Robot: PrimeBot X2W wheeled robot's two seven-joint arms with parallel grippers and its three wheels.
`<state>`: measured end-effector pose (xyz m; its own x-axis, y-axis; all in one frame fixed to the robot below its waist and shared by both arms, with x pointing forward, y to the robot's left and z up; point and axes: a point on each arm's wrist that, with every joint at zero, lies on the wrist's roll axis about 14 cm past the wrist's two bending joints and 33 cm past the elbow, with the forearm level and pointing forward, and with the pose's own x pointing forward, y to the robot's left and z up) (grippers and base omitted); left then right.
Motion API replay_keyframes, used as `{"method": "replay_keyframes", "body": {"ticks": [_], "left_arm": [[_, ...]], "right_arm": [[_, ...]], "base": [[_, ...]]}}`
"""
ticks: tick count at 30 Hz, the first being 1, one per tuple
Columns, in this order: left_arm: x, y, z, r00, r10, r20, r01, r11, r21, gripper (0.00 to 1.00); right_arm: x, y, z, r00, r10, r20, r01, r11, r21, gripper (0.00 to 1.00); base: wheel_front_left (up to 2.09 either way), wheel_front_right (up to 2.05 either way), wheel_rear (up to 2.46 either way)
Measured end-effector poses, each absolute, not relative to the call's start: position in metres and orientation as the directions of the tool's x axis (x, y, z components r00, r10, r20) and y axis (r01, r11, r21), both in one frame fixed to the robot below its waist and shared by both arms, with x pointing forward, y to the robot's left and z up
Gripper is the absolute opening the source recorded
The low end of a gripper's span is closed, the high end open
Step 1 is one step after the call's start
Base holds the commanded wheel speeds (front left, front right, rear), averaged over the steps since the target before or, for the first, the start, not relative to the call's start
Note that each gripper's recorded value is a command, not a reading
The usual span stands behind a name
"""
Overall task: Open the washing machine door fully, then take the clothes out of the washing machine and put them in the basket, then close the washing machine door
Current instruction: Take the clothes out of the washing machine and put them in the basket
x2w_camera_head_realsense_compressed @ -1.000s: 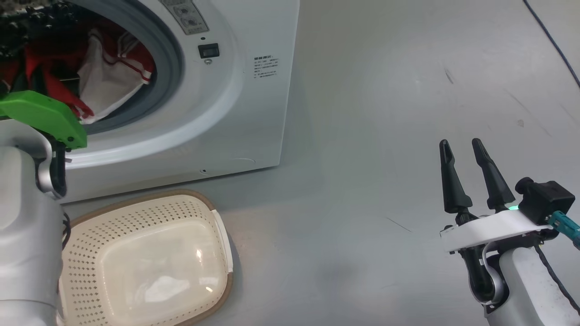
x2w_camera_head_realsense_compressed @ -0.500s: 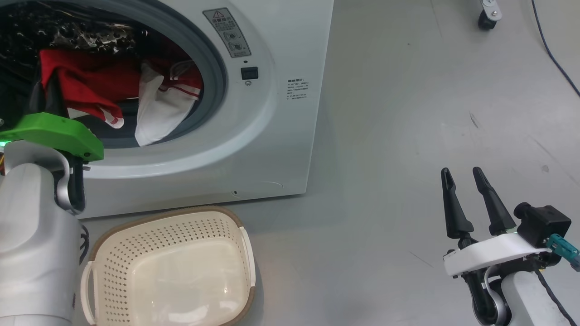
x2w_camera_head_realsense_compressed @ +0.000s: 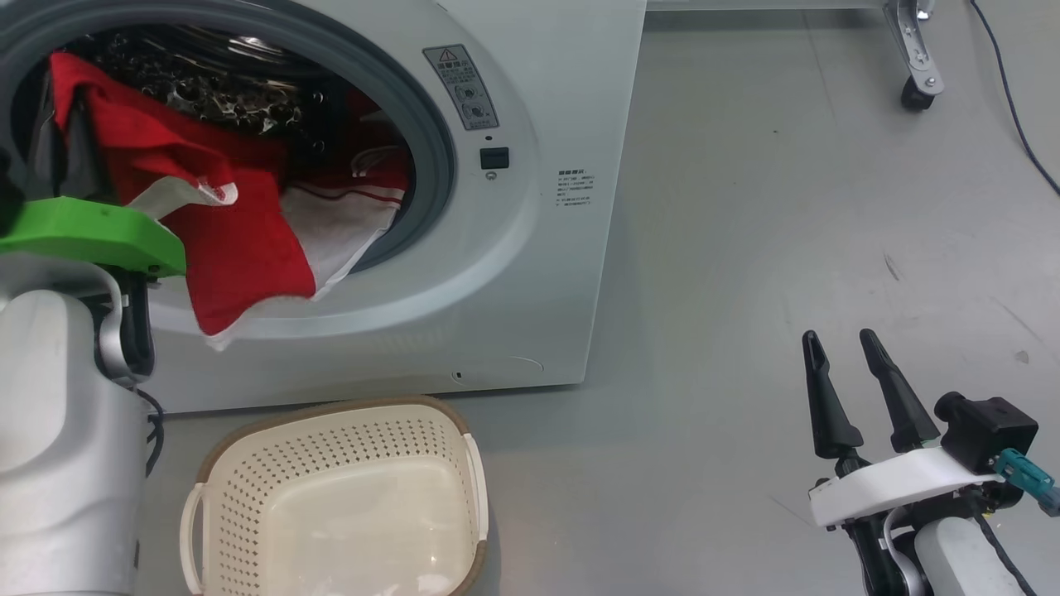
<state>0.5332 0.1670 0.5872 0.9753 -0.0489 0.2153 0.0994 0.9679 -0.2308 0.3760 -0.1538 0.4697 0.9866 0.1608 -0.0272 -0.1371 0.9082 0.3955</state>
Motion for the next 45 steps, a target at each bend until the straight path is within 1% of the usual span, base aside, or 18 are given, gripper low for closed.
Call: {"method": "replay_keyframes", "body": {"ticks": [7, 12, 18, 27, 36, 40, 45], "left_arm": [[0.525, 0.162, 0.616, 0.949, -0.062, 0.309, 0.136, 0.965, -0.224, 0.00], [0.517, 0.166, 0.642, 0.920, -0.042, 0.390, 0.144, 0.961, -0.236, 0.00], [0.504, 0.163, 0.637, 0.918, -0.039, 0.394, 0.149, 0.956, -0.252, 0.00], [0.488, 0.153, 0.588, 0.956, -0.074, 0.283, 0.145, 0.960, -0.240, 0.00], [0.469, 0.144, 0.531, 0.985, -0.096, 0.143, 0.132, 0.956, -0.260, 0.00], [0.457, 0.132, 0.487, 0.991, -0.135, 0.012, 0.133, 0.954, -0.269, 0.00], [0.440, 0.127, 0.437, 0.978, -0.153, -0.142, 0.110, 0.956, -0.271, 0.00]], "right_arm": [[0.374, -0.153, 0.470, 0.986, 0.164, -0.027, -0.140, 0.907, 0.398, 1.00], [0.375, -0.153, 0.473, 0.987, 0.162, -0.016, -0.143, 0.906, 0.397, 1.00], [0.376, -0.152, 0.476, 0.986, 0.165, -0.007, -0.149, 0.906, 0.397, 1.00], [0.375, -0.149, 0.474, 0.985, 0.173, -0.011, -0.154, 0.903, 0.401, 1.00], [0.372, -0.148, 0.467, 0.984, 0.175, -0.034, -0.147, 0.903, 0.403, 1.00], [0.373, -0.149, 0.462, 0.984, 0.171, -0.050, -0.137, 0.905, 0.403, 1.00], [0.372, -0.149, 0.456, 0.983, 0.173, -0.068, -0.131, 0.904, 0.406, 1.00]], "base": [[0.00, 0.00, 0.00], [0.00, 0.00, 0.00], [0.00, 0.00, 0.00], [0.00, 0.00, 0.00], [0.00, 0.00, 0.00], [0.00, 0.00, 0.00], [0.00, 0.00, 0.00]]}}
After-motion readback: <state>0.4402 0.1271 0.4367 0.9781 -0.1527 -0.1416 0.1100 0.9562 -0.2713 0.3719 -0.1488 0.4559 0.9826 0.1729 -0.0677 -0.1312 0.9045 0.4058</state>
